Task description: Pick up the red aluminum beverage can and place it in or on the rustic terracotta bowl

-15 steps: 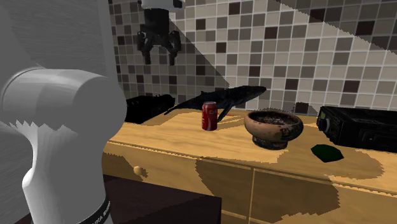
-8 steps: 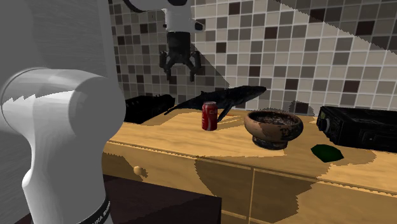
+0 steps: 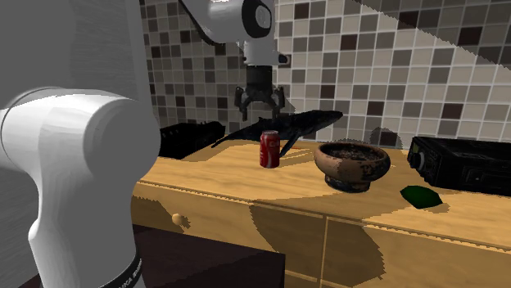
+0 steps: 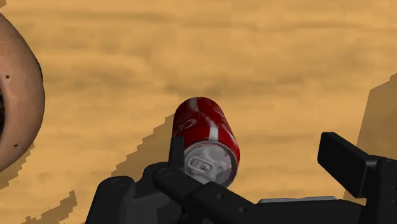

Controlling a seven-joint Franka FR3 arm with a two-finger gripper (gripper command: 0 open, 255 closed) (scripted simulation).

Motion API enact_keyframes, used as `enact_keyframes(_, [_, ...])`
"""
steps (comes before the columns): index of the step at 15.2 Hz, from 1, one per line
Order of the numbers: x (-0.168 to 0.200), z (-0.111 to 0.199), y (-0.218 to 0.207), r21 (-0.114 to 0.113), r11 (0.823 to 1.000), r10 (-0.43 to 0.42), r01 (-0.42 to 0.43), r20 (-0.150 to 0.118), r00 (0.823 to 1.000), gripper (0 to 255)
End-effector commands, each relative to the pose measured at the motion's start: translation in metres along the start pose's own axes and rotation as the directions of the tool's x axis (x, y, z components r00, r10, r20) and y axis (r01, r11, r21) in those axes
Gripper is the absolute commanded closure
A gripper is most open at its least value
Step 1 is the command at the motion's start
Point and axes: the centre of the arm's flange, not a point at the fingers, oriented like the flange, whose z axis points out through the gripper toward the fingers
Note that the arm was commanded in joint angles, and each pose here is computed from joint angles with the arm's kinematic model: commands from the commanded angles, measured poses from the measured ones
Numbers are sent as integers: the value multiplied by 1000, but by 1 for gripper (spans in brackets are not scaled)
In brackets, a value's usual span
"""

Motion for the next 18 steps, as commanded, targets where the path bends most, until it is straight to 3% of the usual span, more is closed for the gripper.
enact_keyframes(1, [17, 21, 15, -5, 1000, -3, 3, 6, 1000, 0])
enact_keyframes(10, [26, 71, 24, -7, 1000, -4, 4, 10, 1000, 0])
enact_keyframes(18, [26, 71, 24, -7, 1000, -4, 4, 10, 1000, 0])
